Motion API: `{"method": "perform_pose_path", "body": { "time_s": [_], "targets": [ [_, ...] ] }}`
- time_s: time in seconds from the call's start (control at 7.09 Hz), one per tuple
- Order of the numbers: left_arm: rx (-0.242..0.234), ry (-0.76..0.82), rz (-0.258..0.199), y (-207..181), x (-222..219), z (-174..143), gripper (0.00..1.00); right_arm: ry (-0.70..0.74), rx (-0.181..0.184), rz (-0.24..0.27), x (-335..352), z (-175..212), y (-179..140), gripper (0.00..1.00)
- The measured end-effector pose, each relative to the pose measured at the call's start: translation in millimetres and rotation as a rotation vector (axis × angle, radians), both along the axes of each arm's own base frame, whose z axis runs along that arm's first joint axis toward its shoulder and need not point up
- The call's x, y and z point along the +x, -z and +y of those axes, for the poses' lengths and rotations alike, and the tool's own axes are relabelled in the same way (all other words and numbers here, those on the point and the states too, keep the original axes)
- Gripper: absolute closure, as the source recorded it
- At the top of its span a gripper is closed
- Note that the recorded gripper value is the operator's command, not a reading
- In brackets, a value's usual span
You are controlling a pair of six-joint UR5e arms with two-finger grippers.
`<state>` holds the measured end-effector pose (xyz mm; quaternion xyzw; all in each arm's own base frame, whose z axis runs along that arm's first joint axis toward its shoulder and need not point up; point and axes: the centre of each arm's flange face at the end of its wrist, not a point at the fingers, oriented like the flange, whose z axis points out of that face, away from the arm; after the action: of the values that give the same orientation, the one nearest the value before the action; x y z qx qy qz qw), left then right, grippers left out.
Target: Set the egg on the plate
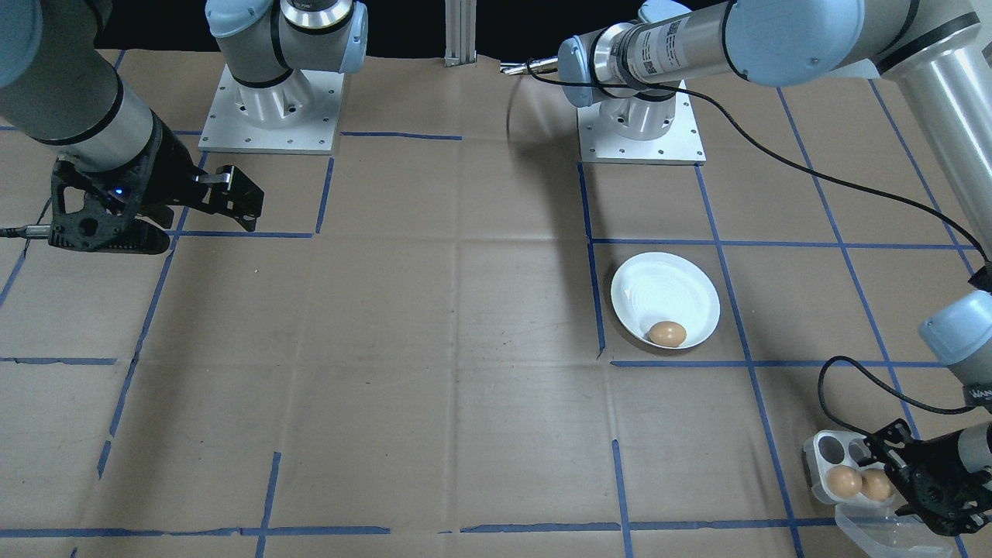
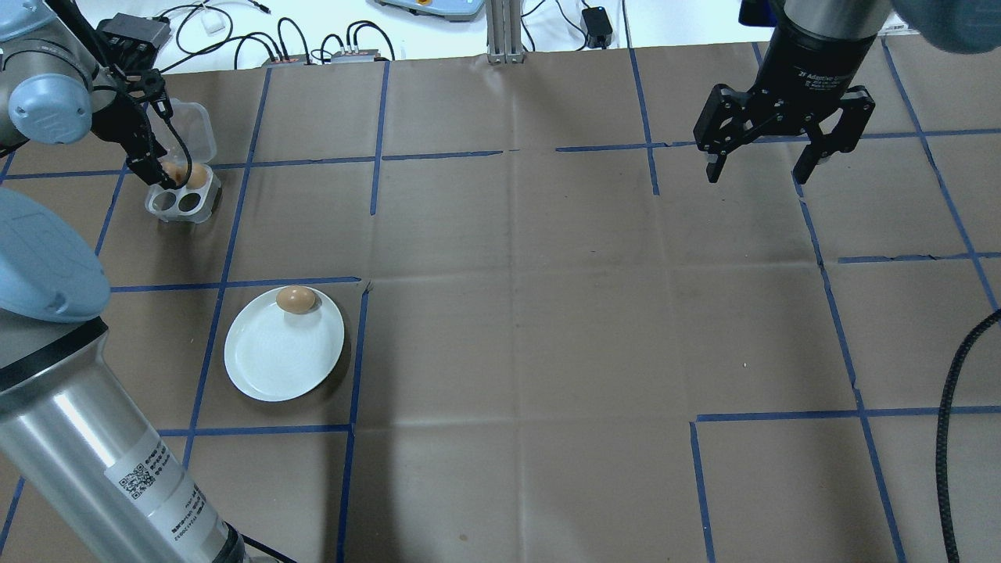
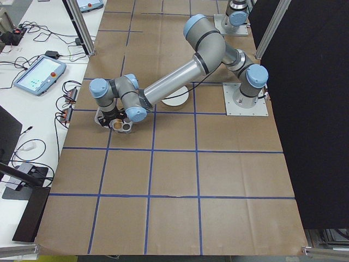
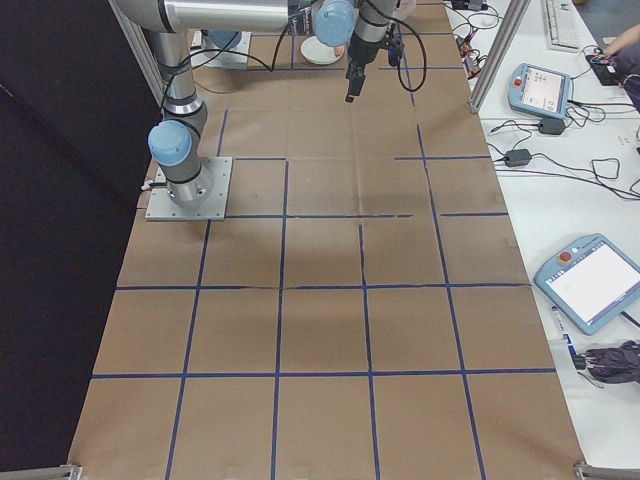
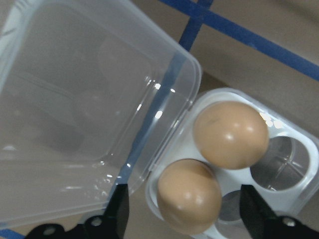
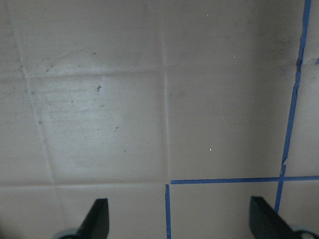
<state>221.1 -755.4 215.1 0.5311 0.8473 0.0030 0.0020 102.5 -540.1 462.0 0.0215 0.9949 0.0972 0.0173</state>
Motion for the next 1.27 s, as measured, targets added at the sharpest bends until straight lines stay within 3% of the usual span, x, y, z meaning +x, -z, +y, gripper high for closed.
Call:
{"method": "perform_pose_path", "body": {
  "time_s": [0.56,0.7,0.85,0.99,1.27],
  "targets": [
    [0.002,-0.008,0.005,2.4,-1.6,0.2,0.44,0.000,0.000,0.000,0.0,-0.1,0.1,0.00],
    [0.004,-0.008,0.007,3.4,-2.0,0.5,0.60,0.000,0.000,0.000,0.0,-0.1,0.1,0.00],
    [0.005,-0.008,0.006,3.5,-1.9,0.8,0.84,0.000,0.000,0.000,0.0,-0.1,0.1,0.00],
    [0.006,-0.008,0.001,2.4,-1.6,0.8,0.98,0.000,0.000,0.000,0.0,-0.1,0.2,0.00],
    [0.001,-0.006,-0.007,-6.6,-2.3,0.8,1.00,0.000,0.000,0.000,0.0,-0.1,0.2,0.00]
  ]
}}
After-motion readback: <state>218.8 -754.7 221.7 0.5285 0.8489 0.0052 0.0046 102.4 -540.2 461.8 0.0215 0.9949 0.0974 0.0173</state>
